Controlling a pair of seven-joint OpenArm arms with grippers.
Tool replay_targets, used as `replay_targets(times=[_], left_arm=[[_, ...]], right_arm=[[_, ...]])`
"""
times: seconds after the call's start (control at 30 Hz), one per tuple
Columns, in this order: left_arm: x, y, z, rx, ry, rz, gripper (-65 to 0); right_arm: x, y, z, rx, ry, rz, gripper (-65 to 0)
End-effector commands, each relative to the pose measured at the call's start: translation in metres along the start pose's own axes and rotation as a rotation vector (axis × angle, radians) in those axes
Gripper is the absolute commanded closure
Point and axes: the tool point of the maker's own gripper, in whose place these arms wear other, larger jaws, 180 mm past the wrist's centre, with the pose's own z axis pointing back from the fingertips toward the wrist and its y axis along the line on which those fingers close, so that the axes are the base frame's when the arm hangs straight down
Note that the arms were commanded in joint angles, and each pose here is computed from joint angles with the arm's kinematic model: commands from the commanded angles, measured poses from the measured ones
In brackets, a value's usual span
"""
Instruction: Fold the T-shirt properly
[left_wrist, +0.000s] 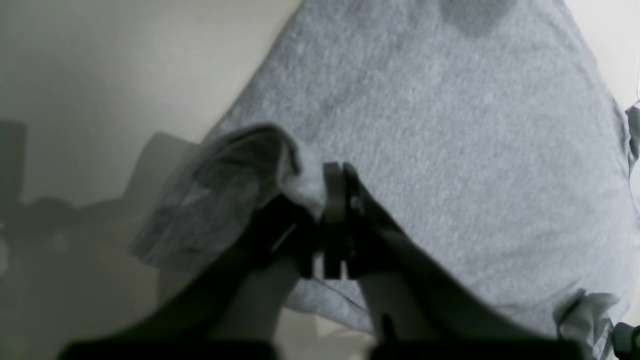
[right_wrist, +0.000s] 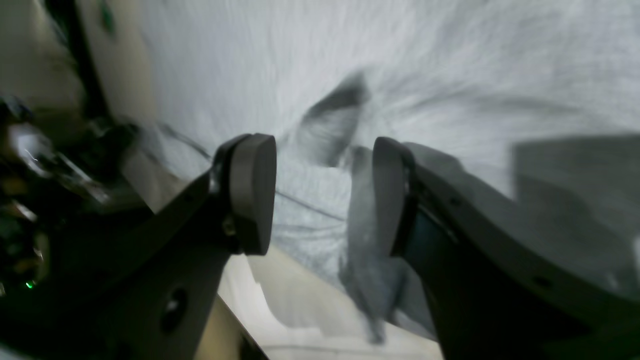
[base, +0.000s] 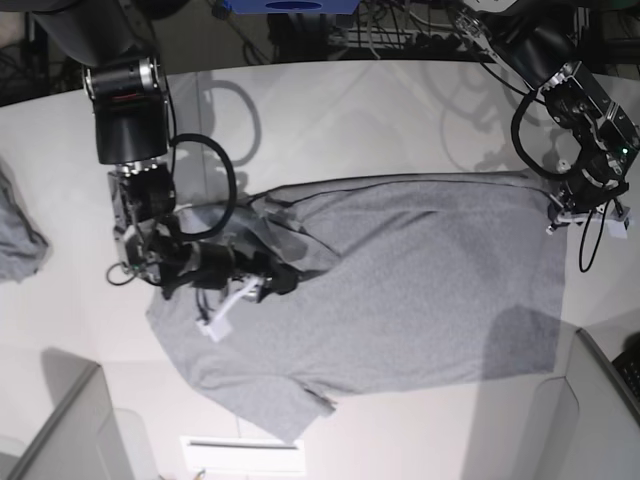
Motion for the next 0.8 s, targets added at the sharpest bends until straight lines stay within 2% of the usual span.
replay_targets(times=[0.0,0.13,0.2,0.27,0.43,0.5,0.6,0.7,0.77], left_arm=[[0.023,-0.012,0.004,-0.030,-0.059,-0.013,-14.5],[0.027,-0.018,0.003,-0.045,-0.069,-0.009,-32.6],[0.035,-0.024,0.003,-0.058,-0.086,-0.003,-39.2],[0.042,-0.032,0.005,-0.074,-0.105,-0.006,-42.6],[0.050,-0.037,0.037,-0.108,-0.188,-0.058,-42.6],[0.041,-0.024,0.059,-0.102,-0.213,-0.074,-42.6],[0.024,0.012,0.083,-0.082,-0.257,0.005,-42.6],[0.008,0.045,0.097,-0.068,-0.286,0.087,-42.6],[-0.007,0.059,0.098,-0.067,-0.264,0.125,-42.6]], right_arm=[[0.023,0.010,0.010,0.025,-0.064,0.022,-29.6],[0.031,0.014,0.027,0.037,-0.130,0.039,-29.3],[0.032,0.020,0.039,0.047,-0.172,0.060,-29.3],[0.031,0.023,0.050,0.052,-0.213,0.071,-29.1],[0.026,0.011,0.089,0.029,-0.408,0.030,-29.1],[0.018,-0.004,0.106,-0.020,-0.482,-0.039,-29.1],[-0.001,-0.039,0.133,-0.140,-0.609,-0.197,-29.1],[-0.019,-0.061,0.148,-0.221,-0.694,-0.256,-29.1],[-0.028,-0.071,0.152,-0.250,-0.716,-0.274,-29.3]])
